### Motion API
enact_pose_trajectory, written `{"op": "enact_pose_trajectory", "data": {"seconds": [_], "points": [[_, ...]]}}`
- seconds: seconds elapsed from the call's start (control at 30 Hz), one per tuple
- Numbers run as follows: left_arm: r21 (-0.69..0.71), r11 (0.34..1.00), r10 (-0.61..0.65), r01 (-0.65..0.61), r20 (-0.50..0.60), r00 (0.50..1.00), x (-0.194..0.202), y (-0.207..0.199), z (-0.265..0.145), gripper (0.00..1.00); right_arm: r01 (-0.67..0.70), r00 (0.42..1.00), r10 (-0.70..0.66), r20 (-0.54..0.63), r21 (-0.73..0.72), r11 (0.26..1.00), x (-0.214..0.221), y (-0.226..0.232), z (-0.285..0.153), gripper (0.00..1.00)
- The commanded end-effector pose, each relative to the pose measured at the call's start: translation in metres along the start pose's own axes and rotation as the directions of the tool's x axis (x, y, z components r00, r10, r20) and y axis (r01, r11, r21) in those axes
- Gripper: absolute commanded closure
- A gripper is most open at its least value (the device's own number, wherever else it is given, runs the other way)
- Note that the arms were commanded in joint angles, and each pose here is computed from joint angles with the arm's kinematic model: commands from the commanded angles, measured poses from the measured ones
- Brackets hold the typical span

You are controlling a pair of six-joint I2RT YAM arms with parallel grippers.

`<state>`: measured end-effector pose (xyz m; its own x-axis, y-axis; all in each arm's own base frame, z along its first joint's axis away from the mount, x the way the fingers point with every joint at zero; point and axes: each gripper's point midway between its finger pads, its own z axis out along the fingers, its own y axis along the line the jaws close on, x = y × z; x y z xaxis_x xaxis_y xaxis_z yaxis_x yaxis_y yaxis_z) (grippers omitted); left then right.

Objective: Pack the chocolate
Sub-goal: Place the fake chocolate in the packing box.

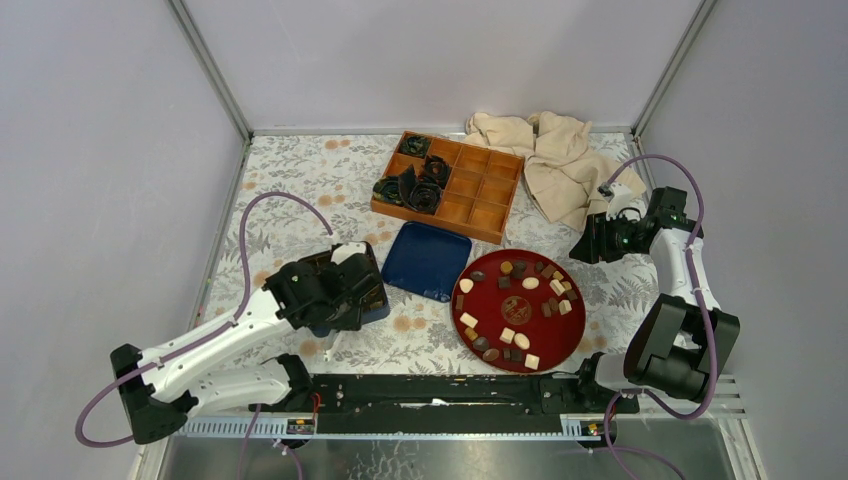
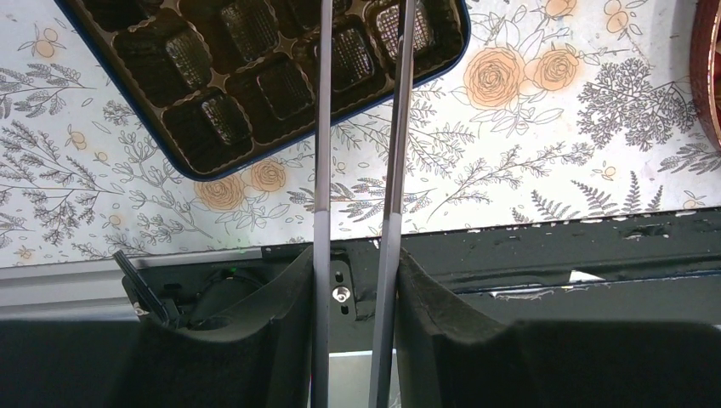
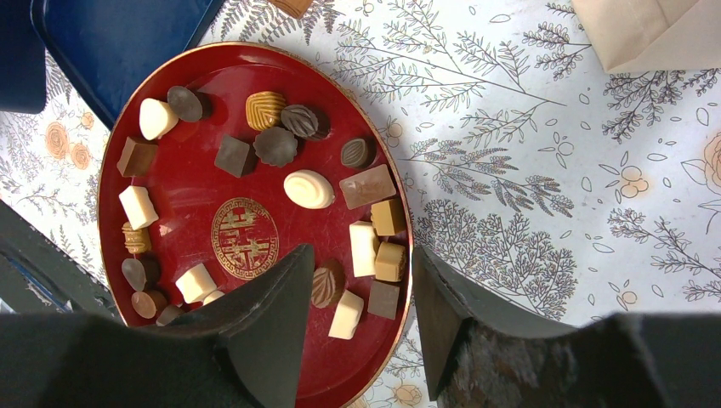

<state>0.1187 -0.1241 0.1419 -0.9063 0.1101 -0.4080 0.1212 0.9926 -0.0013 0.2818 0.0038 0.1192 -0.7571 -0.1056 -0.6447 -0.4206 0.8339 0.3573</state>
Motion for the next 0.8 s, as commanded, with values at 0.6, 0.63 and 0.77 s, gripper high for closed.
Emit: {"op": "enact_pose_trajectory", "data": {"seconds": [0.6,0.63,0.77], "points": [[-0.027,1.000,-0.006,0.006,0.006,1.000,-0.004,0.005,0.002,0.50,0.014,1.000,-0.014,0.026,-0.020,1.000,-0.005,0.006,-0.004,0.46],[-0.026,1.000,-0.009,0.009,0.013,1.000,-0.005,0.005,0.001,0.50,0.012,1.000,-0.012,0.024,-0.021,1.000,-0.004,0.006,-0.004,0.46],[0.005,1.000,-0.023,0.023,0.057,0.998,-0.015,0.003,-0.011,0.54,0.012,1.000,-0.012,0.025,-0.021,1.000,-0.005,0.006,-0.004,0.46]]}}
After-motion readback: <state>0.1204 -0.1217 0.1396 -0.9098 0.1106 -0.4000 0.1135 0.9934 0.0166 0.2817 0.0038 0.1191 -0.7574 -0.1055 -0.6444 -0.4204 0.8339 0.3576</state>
